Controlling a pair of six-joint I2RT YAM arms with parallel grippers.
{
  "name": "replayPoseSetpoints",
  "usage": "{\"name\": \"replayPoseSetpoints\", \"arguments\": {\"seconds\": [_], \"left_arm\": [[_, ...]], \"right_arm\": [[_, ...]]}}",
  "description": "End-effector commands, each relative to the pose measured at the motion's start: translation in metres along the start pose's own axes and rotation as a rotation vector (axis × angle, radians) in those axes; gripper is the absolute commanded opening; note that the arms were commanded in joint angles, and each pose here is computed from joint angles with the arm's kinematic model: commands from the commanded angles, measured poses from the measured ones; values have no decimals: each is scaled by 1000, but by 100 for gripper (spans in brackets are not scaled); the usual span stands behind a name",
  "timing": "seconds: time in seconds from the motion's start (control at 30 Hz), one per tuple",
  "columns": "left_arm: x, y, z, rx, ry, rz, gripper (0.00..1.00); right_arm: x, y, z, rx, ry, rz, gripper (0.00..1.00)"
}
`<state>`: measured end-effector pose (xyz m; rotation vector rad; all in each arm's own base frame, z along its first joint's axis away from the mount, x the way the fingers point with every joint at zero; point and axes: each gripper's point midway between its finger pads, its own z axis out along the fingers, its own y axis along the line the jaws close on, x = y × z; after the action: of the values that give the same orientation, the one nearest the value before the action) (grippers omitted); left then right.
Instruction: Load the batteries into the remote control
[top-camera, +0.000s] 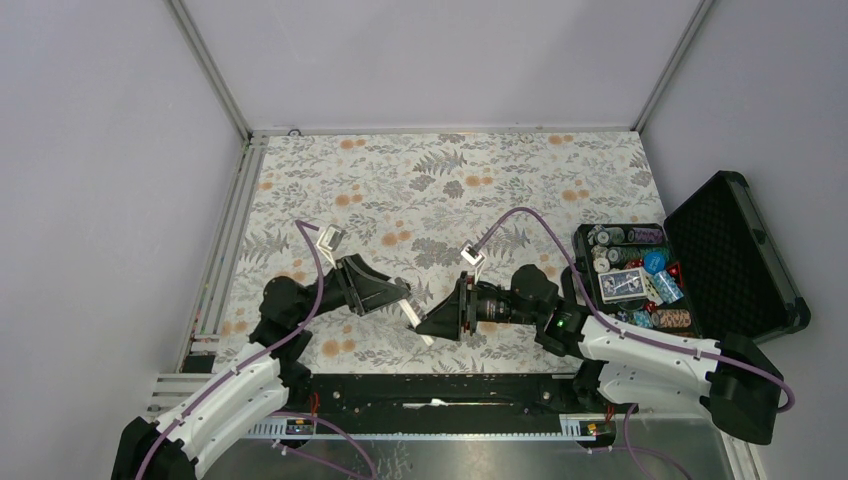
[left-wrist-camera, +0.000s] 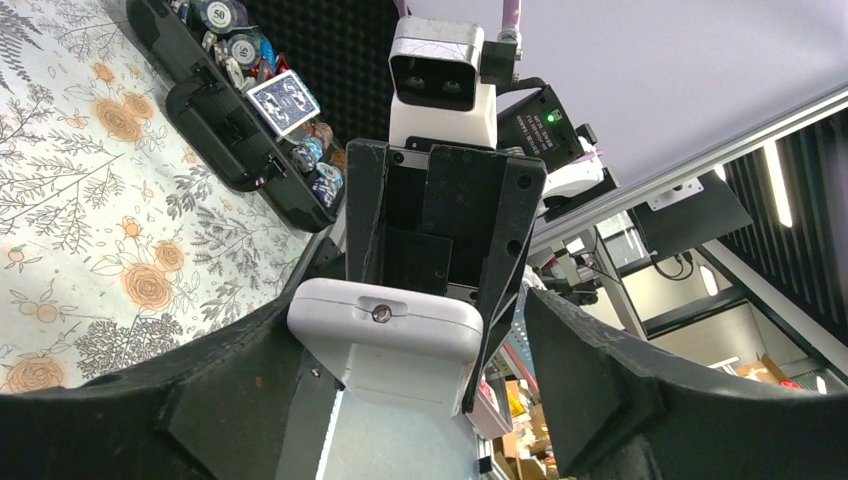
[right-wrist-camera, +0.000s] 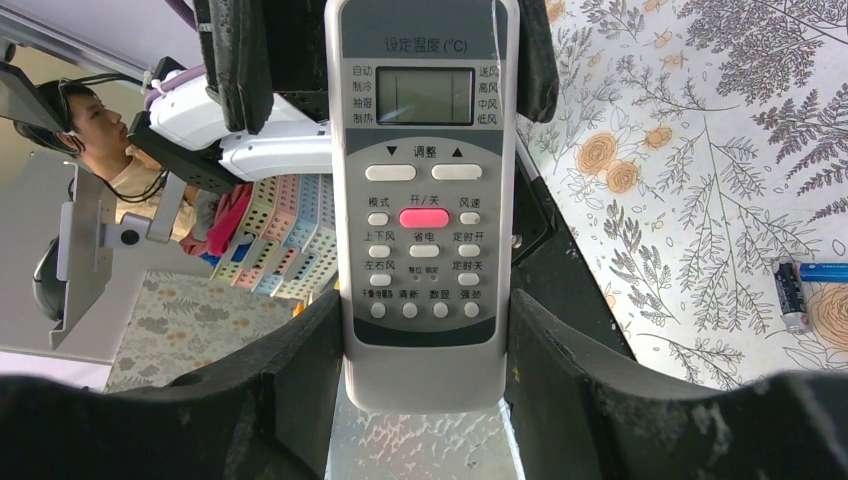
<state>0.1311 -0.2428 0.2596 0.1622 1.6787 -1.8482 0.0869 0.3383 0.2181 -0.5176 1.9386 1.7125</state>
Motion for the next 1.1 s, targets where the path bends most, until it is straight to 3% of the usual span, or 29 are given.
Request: {"name": "replayPoseSetpoints", "arguments": {"seconds": [0.0, 0.53, 0.6, 0.73, 0.8, 0.97, 1.07], "left_arm": [[-4, -19, 1, 61, 12, 57, 77], [0, -24, -2, 94, 23, 57, 47], [0, -25, -2, 98, 22, 57, 37], [-2, -25, -2, 97, 10, 51, 0], [-4, -24, -1, 90, -2, 43, 0], [-9, -16, 0, 46, -37, 14, 0], [-13, -6, 0, -11, -56, 4, 0]], "right_arm": [[-24, 29, 2, -93, -60, -74, 0], [-24, 31, -5, -94, -76, -68, 0], [-24, 31, -5, -89, -76, -67, 0], [-21, 28, -6, -81, -70, -62, 0], [-20, 26, -5, -76, -66, -59, 1], [-17, 22, -7, -52, -48, -74, 48], [-18, 18, -10, -17, -45, -100, 62]]}}
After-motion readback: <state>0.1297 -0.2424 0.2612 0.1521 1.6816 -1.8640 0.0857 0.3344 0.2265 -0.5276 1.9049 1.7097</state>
